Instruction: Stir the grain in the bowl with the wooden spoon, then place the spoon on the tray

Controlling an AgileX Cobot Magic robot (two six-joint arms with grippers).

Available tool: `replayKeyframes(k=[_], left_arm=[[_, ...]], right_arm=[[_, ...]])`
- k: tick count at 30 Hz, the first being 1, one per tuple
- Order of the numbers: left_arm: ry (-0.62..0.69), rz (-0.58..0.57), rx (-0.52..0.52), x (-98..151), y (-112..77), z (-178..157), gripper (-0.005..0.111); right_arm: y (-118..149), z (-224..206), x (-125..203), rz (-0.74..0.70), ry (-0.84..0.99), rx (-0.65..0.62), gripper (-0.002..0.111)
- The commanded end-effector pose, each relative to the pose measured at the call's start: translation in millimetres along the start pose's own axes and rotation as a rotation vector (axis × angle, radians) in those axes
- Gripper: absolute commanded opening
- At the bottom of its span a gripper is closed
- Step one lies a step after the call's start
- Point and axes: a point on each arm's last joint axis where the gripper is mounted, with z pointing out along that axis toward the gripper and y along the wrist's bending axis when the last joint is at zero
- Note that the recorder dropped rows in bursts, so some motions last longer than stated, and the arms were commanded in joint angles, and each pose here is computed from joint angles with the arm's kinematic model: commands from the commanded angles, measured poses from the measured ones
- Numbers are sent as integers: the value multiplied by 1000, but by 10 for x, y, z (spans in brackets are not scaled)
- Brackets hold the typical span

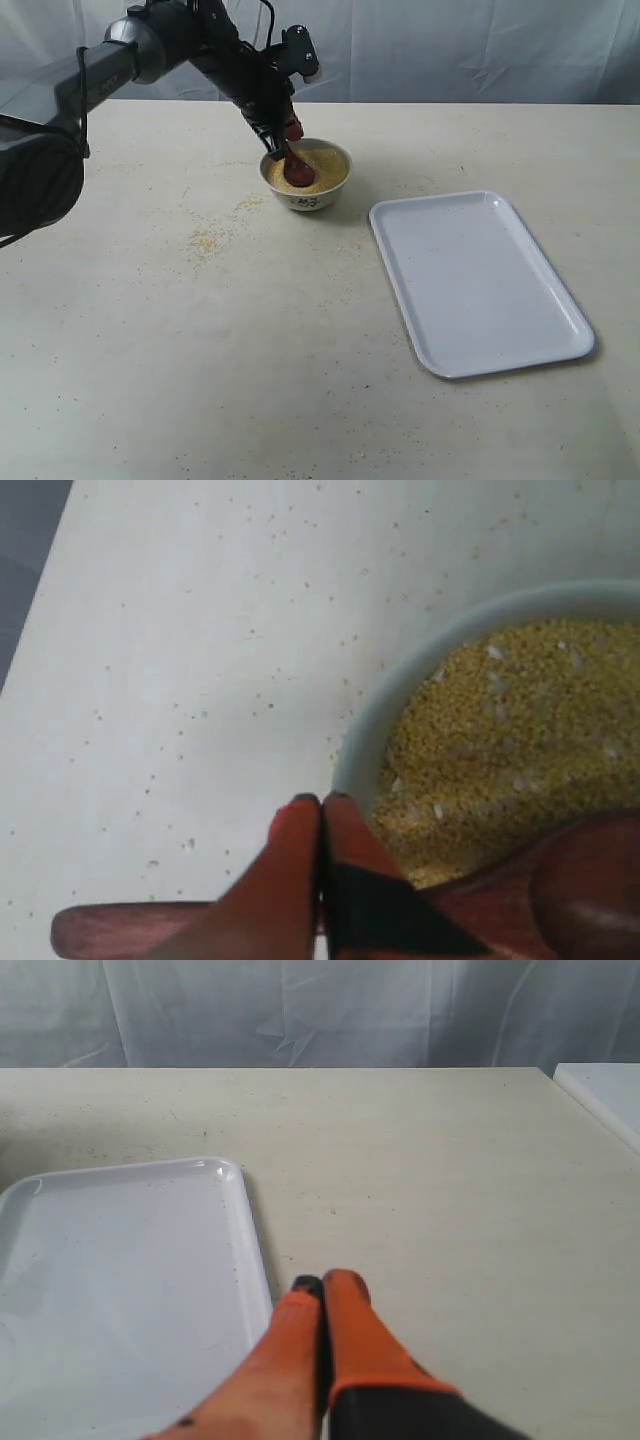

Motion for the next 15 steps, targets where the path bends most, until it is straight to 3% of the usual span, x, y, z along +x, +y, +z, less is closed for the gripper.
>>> replayKeyframes(k=[1, 8, 15], left_arm=[[6, -27, 0, 29, 19, -10, 0], [70, -110, -25, 77, 43, -42, 0], [137, -146, 16, 123, 3, -74, 0]], right_arm=[[1, 1, 0, 3, -14, -1, -1], [1, 1, 0, 3, -14, -1, -1], [1, 1, 0, 3, -14, -1, -1]])
